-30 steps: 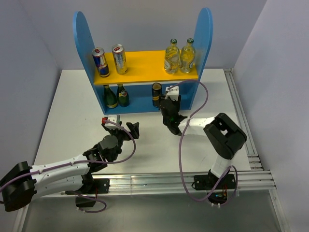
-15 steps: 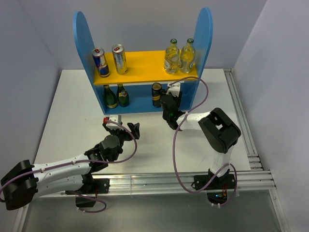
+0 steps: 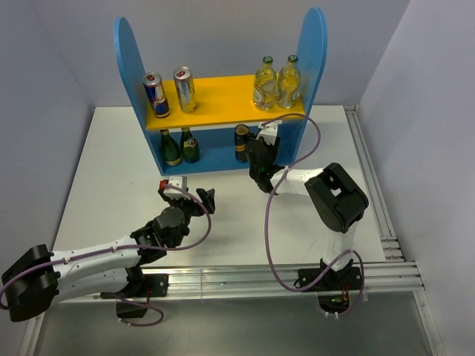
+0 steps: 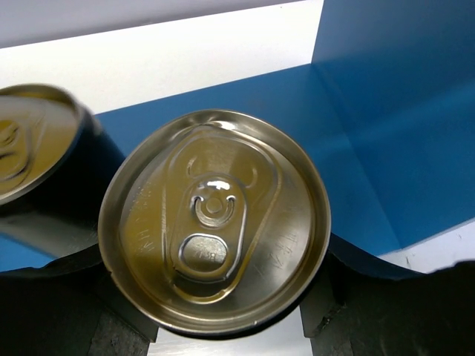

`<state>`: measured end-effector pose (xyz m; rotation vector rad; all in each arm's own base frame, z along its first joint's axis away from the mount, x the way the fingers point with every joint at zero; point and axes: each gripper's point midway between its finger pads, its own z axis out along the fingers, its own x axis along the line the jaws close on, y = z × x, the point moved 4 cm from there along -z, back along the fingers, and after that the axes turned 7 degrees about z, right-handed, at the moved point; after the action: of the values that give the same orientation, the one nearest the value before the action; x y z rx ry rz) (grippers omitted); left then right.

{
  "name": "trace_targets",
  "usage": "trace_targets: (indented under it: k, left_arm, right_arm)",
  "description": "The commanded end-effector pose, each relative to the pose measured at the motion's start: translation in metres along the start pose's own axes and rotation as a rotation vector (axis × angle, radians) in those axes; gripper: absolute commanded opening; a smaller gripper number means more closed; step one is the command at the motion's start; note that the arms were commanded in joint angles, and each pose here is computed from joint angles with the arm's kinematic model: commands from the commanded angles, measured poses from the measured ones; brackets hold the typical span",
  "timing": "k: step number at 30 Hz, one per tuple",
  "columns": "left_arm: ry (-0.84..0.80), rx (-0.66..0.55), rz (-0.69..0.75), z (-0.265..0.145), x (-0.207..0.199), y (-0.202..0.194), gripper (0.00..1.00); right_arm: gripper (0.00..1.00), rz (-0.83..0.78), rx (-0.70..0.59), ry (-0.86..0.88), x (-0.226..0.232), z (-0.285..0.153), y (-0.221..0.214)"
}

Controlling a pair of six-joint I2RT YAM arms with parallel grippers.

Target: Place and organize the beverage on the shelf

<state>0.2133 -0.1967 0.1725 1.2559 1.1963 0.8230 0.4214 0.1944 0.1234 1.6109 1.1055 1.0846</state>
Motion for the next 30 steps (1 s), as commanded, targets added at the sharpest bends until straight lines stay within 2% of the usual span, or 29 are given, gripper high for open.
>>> trace_targets:
  k: [1, 4, 7, 9, 15, 17, 18, 20, 21, 24, 30]
  left_arm:
    - [-0.016, -0.028, -0.037, 0.000, -0.005, 0.007, 0.99]
    - [-0.016, -0.027, -0.034, 0.000, -0.005, 0.007, 0.99]
    - [-0.017, -0.030, -0.039, -0.001, -0.004, 0.008, 0.99]
    - [-0.019, -0.033, -0.041, -0.001, -0.005, 0.009, 0.99]
    - [-0.019, -0.033, -0.042, -0.001, -0.004, 0.009, 0.99]
    - [-0.020, -0.036, -0.045, -0.002, -0.004, 0.010, 0.99]
    - [-0.020, -0.036, -0.045, -0.002, -0.004, 0.010, 0.99]
    - [-0.020, -0.036, -0.045, -0.002, -0.004, 0.010, 0.99]
    - [-0.020, -0.035, -0.043, -0.002, -0.004, 0.010, 0.99]
    - [-0.019, -0.033, -0.041, -0.002, -0.004, 0.009, 0.99]
    - [-0.018, -0.029, -0.036, 0.000, -0.005, 0.007, 0.99]
  right_arm:
    - [0.47, 0.114, -0.111, 0.037, 0.017, 0.013, 0.048]
    - [0.59, 0.117, -0.109, 0.035, 0.017, 0.013, 0.048]
    - [0.67, 0.113, -0.106, 0.031, 0.017, 0.015, 0.048]
    - [0.77, 0.112, -0.105, 0.030, 0.018, 0.015, 0.048]
    - [0.79, 0.113, -0.102, 0.024, 0.018, 0.016, 0.048]
    - [0.74, 0.107, -0.094, 0.018, 0.018, 0.017, 0.047]
    - [0.67, 0.107, -0.093, 0.012, 0.018, 0.018, 0.047]
    - [0.47, 0.110, -0.097, 0.004, 0.017, 0.018, 0.048]
    - [0.29, 0.111, -0.095, 0.000, 0.016, 0.017, 0.047]
    - [0.00, 0.118, -0.097, -0.019, 0.011, 0.015, 0.046]
    - [0.00, 0.125, -0.122, -0.035, 0.006, 0.013, 0.050]
